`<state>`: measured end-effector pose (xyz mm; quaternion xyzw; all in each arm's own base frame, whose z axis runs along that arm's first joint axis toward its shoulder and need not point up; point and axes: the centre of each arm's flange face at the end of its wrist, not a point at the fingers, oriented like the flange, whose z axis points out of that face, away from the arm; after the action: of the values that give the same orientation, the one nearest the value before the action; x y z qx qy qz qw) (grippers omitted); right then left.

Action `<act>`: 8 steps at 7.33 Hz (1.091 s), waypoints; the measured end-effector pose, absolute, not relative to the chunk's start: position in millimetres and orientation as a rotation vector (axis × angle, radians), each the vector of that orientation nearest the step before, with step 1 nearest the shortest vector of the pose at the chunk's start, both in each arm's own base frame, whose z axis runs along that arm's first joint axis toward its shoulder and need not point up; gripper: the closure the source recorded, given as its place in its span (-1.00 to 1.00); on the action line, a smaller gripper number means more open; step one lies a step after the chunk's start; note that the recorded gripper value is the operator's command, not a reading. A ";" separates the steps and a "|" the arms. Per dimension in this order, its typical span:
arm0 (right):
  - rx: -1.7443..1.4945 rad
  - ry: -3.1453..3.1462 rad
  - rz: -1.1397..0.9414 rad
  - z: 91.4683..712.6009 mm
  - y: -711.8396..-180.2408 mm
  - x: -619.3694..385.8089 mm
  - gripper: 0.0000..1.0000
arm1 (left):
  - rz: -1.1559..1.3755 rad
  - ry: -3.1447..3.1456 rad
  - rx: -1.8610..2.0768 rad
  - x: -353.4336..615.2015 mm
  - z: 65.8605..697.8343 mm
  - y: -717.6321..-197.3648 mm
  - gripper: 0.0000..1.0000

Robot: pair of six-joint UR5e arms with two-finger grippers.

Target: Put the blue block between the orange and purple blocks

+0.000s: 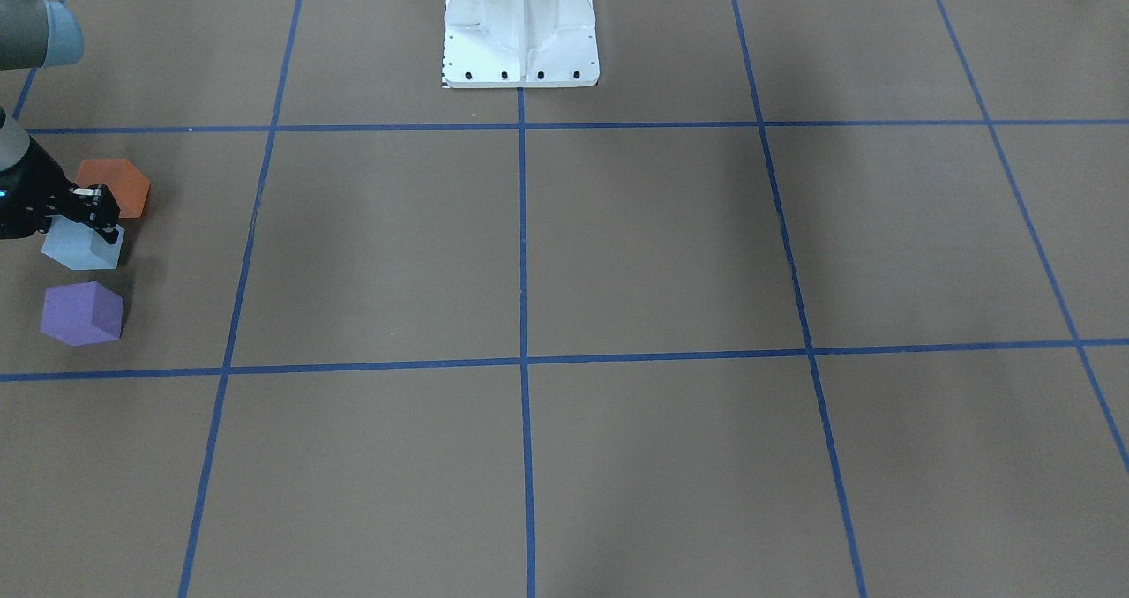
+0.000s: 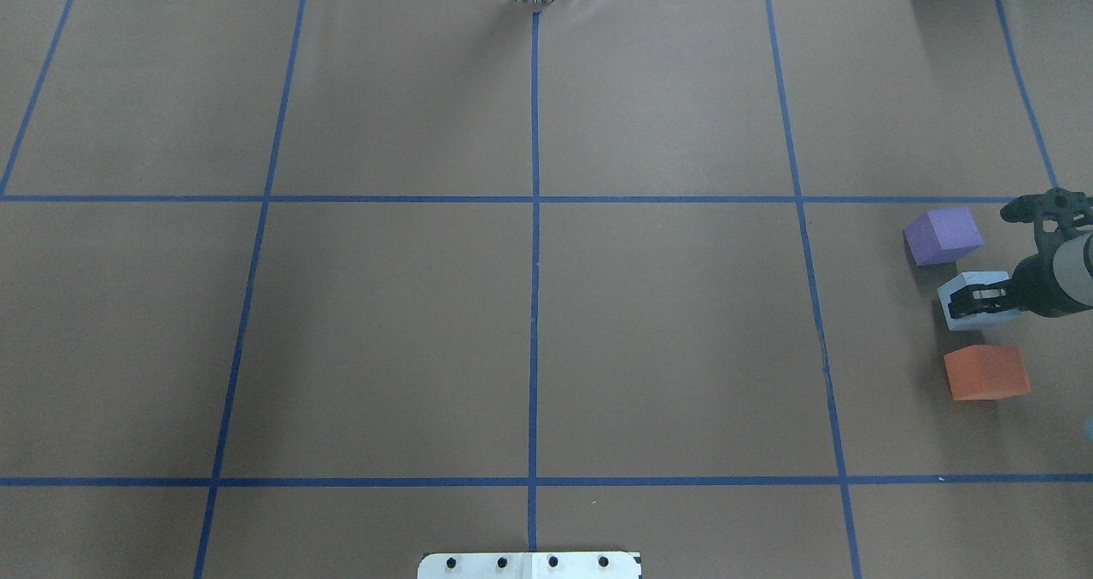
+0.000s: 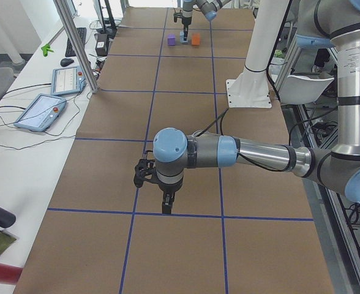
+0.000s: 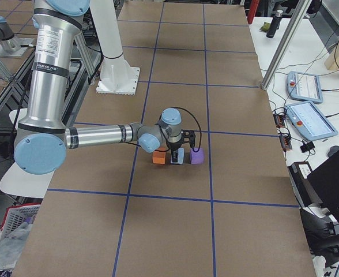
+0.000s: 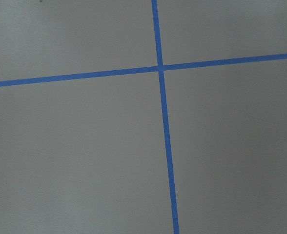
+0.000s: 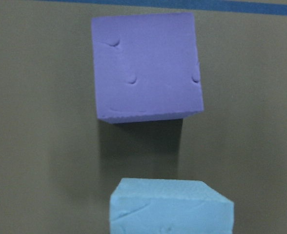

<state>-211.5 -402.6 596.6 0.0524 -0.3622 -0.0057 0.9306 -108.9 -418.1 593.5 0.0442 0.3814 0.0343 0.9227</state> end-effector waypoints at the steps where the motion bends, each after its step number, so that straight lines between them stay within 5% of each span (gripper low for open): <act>1: 0.111 -0.744 -0.017 594.7 -403.1 -212.1 -0.99 | 0.070 0.783 0.090 -108.8 593.8 -417.8 -1.00; 5: 0.135 -0.805 -0.029 568.7 -412.9 -178.8 -1.00 | 0.071 0.783 0.091 -108.8 593.6 -417.5 -1.00; 8: 0.154 -0.769 -0.129 579.3 -440.6 -46.9 -1.00 | 0.071 0.783 0.092 -108.8 593.3 -417.8 -1.00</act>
<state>-46.9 -440.6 579.3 0.0750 -0.3746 -0.0630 0.9220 -108.8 -417.8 593.3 0.0449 0.3815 0.0347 0.9226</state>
